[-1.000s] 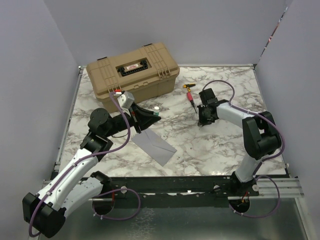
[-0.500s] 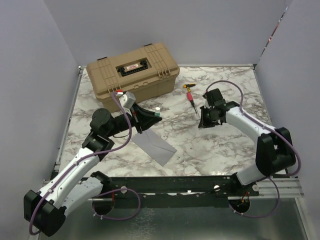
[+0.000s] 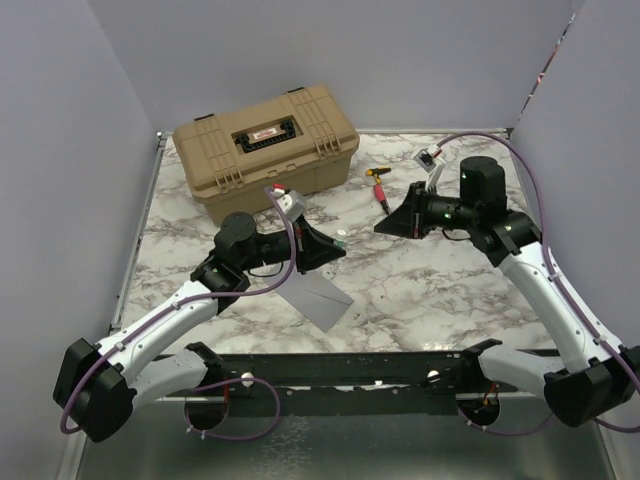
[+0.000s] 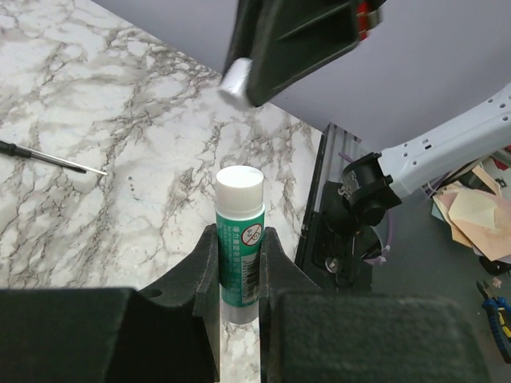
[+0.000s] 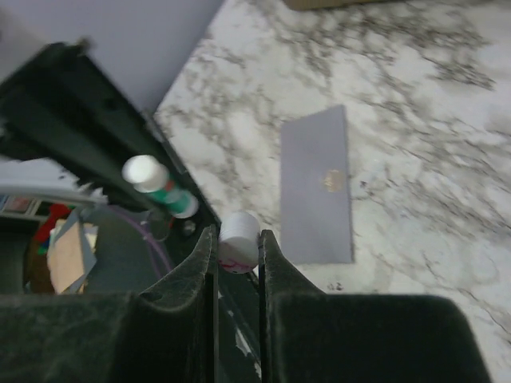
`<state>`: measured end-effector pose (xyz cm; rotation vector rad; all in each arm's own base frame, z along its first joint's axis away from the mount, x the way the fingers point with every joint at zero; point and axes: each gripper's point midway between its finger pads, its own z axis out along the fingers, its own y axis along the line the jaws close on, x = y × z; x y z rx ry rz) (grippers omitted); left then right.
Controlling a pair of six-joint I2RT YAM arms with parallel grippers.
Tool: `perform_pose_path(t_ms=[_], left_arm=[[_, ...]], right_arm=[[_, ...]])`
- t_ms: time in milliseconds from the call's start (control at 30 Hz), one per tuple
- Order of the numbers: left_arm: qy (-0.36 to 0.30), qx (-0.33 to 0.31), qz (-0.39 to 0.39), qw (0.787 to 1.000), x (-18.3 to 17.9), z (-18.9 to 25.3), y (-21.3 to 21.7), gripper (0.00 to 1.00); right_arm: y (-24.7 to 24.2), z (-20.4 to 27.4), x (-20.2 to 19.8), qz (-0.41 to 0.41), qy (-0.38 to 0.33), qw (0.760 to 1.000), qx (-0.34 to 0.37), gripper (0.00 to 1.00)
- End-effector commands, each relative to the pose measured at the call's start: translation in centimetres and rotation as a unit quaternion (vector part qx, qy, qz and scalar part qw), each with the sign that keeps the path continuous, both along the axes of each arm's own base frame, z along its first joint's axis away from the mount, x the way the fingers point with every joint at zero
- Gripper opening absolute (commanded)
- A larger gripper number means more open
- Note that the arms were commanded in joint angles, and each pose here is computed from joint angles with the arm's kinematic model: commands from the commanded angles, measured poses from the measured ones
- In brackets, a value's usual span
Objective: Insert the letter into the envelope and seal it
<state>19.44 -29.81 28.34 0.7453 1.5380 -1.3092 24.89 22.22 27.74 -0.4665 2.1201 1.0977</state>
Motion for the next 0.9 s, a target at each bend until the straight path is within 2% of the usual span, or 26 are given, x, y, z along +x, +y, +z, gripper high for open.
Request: perform_pose_path(t_ms=[0, 167, 333, 867], left_arm=[[-0.029, -0.007, -0.044, 0.999, -0.9, 1.3, -1.3, 0.00], [-0.023, -0.001, -0.078, 0.997, -2.1, 0.9, -2.1, 0.00], [-0.027, -0.001, -0.084, 0.996, -2.4, 1.1, -2.3, 0.00], [-0.047, 0.008, -0.102, 0.994, -2.5, 1.9, -3.7, 0.00]], right_arm=[[2.3, 4.7, -5.4, 0.154, -0.021, 0.981, 0.113, 0.01], [2.6, 5.0, -6.3, 0.186, -0.014, 0.974, 0.132, 0.01], [2.9, 4.0, -6.0, 0.189, 0.015, 0.973, 0.133, 0.01], [3.2, 4.0, -6.4, 0.197, 0.041, 0.968, 0.149, 0.01]])
